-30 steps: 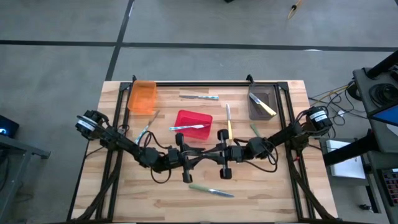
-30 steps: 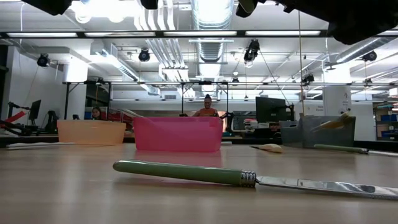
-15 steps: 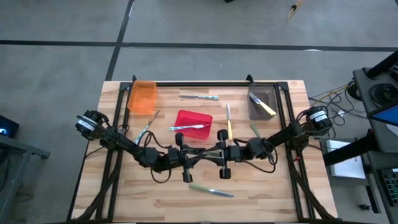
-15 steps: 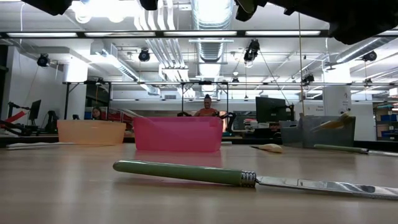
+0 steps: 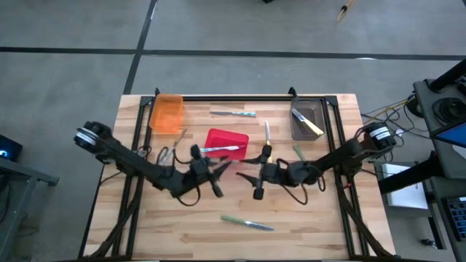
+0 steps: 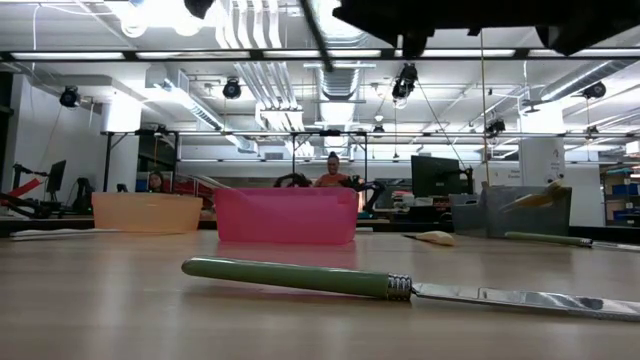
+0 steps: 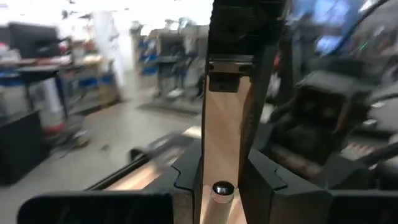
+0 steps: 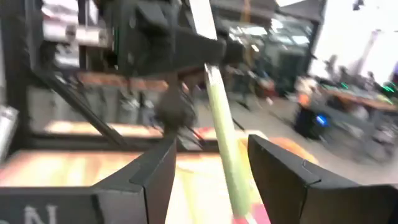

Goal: Sort silverware by color (type)
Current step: Put the middle green table knife into the orange bin

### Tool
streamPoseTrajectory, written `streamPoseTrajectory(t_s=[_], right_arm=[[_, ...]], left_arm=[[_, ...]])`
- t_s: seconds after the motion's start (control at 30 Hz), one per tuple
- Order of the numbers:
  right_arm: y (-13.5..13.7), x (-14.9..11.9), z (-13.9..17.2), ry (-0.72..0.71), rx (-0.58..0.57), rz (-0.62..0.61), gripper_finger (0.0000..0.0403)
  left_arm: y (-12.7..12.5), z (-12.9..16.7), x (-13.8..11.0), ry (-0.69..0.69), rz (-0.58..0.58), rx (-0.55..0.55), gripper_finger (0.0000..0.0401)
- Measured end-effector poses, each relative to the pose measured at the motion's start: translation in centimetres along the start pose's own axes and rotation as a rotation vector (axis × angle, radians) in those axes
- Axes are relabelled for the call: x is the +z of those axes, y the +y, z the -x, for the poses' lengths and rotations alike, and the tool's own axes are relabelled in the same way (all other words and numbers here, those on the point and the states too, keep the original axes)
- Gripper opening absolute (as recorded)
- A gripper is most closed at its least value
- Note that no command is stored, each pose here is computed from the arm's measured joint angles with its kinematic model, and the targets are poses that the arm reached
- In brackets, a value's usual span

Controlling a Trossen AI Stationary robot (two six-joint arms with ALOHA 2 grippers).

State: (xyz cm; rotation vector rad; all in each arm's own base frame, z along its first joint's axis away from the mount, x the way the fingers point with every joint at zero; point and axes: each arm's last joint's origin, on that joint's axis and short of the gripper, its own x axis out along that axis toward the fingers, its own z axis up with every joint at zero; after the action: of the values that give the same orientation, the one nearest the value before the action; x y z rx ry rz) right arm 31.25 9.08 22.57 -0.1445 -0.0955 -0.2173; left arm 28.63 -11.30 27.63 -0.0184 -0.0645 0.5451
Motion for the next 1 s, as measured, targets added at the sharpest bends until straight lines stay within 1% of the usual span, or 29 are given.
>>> streamPoseTrajectory(t_s=[0.07,0.13,0.3,0.4,0.53,0.73,0.83,1.0], right_arm=[[-0.3,0.2,0.3,0.055,-0.026,0.008,0.0191],[-0.5,0.4,0.6,0.101,-0.024,0.007,0.0191],[-1.2,1.0,1.5,0.192,-0.017,0.003,0.0191],[-1.5,1.3,2.0,0.232,-0.014,0.003,0.0191],[-1.9,1.6,2.5,0.269,-0.012,0.003,0.0191],[-2.0,1.7,2.7,0.283,-0.011,-0.002,0.0192],[-2.0,1.4,2.7,0.307,-0.009,0.002,0.0192],[-1.9,0.8,2.7,0.34,-0.007,0.01,0.0192]], left_arm=[[1.5,0.3,0.8,0.057,-0.014,0.026,0.0054],[3.4,0.4,1.6,0.114,-0.015,0.065,0.0054],[8.4,0.5,3.5,0.282,-0.011,0.204,0.0054],[11.3,0.0,4.6,0.425,0.042,0.274,0.0054],[14.8,-1.0,5.7,0.679,0.074,0.358,0.0054],[19.0,-2.3,5.7,1.043,0.009,0.504,0.0054],[20.8,-2.6,5.1,1.231,-0.003,0.572,0.0054],[23.0,-3.1,3.9,1.431,-0.051,0.66,0.0054]])
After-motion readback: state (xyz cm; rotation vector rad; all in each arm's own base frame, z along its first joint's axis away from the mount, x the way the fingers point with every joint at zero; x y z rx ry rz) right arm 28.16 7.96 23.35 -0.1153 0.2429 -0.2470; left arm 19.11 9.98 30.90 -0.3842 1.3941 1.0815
